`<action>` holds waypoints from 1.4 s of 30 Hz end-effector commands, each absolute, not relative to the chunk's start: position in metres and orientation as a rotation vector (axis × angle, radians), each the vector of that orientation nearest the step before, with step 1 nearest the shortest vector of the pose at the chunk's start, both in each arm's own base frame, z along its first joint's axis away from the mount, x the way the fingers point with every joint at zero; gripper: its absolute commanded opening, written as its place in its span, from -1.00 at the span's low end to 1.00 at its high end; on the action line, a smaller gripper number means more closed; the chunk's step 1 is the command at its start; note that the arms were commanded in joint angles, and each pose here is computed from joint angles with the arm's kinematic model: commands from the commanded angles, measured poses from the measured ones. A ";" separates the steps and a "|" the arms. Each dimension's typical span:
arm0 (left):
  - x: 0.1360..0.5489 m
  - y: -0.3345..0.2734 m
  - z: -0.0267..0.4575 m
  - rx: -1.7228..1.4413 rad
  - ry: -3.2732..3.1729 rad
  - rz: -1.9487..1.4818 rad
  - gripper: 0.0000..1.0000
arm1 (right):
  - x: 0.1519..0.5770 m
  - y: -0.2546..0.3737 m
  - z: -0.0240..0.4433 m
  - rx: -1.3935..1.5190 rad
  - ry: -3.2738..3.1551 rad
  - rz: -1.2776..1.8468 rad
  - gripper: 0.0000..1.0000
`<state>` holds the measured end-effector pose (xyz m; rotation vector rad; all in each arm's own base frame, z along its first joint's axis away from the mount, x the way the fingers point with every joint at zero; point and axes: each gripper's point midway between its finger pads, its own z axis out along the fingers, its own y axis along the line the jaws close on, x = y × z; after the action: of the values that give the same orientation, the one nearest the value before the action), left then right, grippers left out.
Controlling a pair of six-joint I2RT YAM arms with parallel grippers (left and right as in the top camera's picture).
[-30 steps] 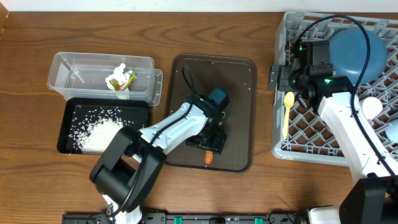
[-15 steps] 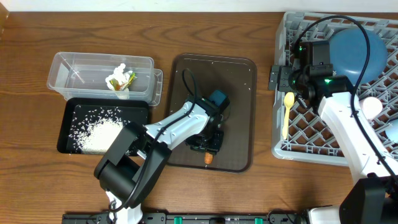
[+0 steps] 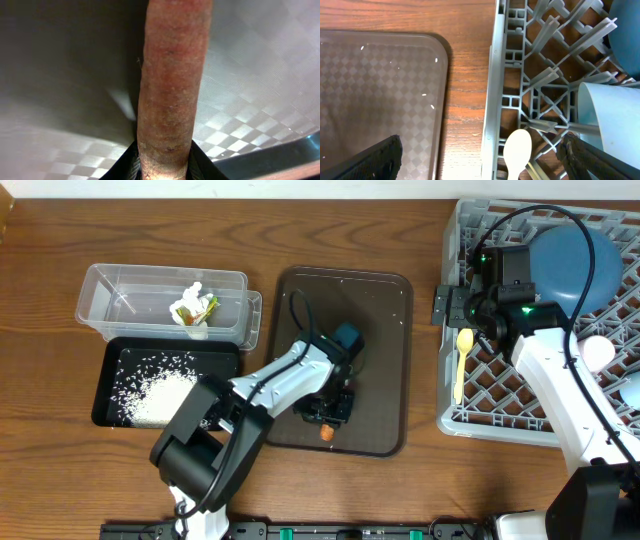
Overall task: Sort waste into correct bins and load items into the dishwasher rack
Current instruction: 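Grasp the carrot with the left gripper and lift it, then carry the carrot left and lower it onto the black tray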
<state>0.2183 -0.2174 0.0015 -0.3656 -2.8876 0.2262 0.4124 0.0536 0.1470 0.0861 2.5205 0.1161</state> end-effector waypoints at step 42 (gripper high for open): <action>0.288 0.090 0.065 1.568 -2.956 -0.009 -0.46 | 0.413 0.049 0.143 0.109 2.529 0.098 0.99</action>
<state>0.2882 0.0856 0.0727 1.5213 -2.9836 0.0108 0.4121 0.0530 0.1466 0.0871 2.5224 0.1112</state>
